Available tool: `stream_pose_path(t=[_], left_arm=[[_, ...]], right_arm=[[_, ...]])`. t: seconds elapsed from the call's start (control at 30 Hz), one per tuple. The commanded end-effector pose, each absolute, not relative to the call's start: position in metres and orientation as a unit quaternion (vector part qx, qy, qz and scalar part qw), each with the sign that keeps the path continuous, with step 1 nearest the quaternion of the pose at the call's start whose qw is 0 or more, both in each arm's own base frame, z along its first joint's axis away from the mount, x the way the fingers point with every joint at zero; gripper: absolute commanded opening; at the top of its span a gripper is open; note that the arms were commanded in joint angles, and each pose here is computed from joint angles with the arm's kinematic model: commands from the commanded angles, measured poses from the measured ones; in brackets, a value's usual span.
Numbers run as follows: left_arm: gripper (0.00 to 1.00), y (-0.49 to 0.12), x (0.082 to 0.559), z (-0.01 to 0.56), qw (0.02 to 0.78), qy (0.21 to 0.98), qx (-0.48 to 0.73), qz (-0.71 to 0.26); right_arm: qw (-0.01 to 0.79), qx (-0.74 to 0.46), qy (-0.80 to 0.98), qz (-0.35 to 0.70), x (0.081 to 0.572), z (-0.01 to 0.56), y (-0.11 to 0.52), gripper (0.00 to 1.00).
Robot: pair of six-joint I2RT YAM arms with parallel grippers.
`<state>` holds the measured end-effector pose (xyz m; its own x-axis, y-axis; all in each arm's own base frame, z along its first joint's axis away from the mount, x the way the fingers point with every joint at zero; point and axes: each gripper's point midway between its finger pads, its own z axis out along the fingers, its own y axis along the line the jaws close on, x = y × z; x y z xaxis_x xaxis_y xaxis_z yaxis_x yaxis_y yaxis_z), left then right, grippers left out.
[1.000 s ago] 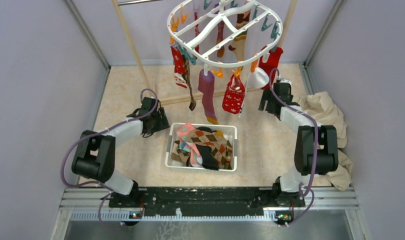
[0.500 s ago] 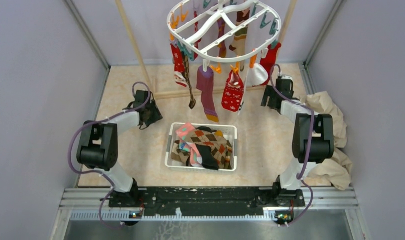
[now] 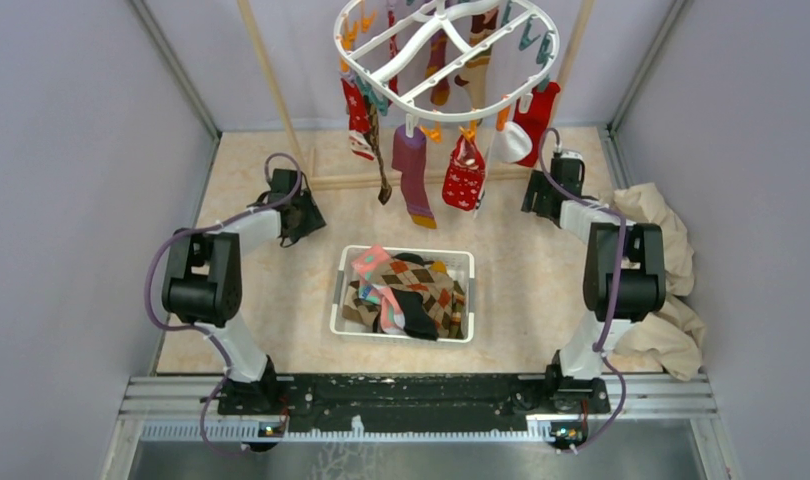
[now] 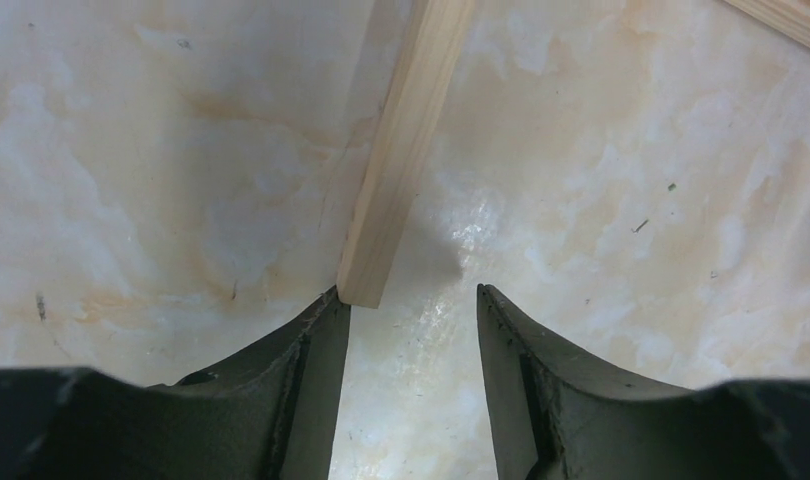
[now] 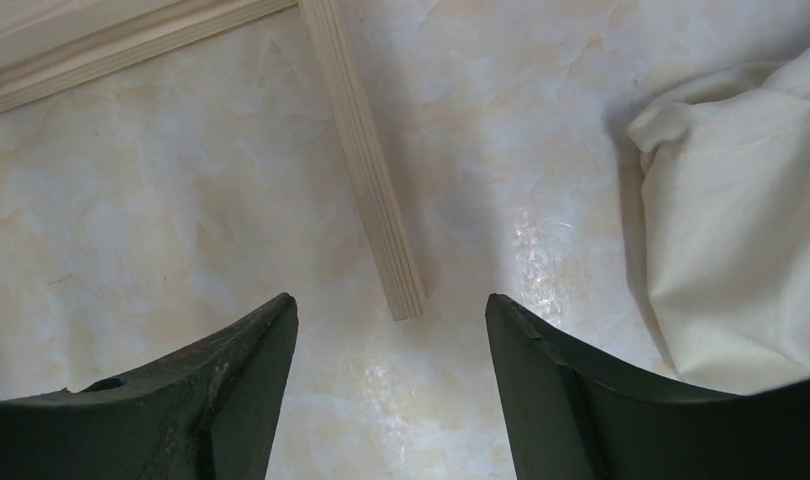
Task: Remove the socks clipped to the hanger
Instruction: Reset both arms
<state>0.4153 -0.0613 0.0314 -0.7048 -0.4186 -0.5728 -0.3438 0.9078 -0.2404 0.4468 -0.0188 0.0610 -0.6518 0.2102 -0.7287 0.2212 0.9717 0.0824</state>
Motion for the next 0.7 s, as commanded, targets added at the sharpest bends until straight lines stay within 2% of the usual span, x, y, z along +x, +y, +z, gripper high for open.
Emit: stream_pose_path(t=[0.0, 0.23, 0.43, 0.67], left_arm=[[0.58, -0.057, 0.425, 0.033, 0.329, 0.922, -0.2, -0.049], [0.67, -0.054, 0.419, 0.042, 0.336, 0.919, -0.199, -0.047], [0.69, -0.056, 0.426, 0.052, 0.337, 0.92, -0.194, -0.049], [0.81, -0.052, 0.405, 0.078, 0.348, 0.916, -0.192, -0.05]], right_arm=[[0.426, 0.122, 0.897, 0.003, 0.469, 0.073, -0.017, 0.68], [0.406, 0.126, 0.905, -0.003, 0.46, 0.061, -0.019, 0.59], [0.397, 0.132, 0.908, 0.002, 0.454, 0.052, -0.017, 0.59], [0.424, 0.152, 0.893, -0.011, 0.429, 0.083, -0.022, 0.73]])
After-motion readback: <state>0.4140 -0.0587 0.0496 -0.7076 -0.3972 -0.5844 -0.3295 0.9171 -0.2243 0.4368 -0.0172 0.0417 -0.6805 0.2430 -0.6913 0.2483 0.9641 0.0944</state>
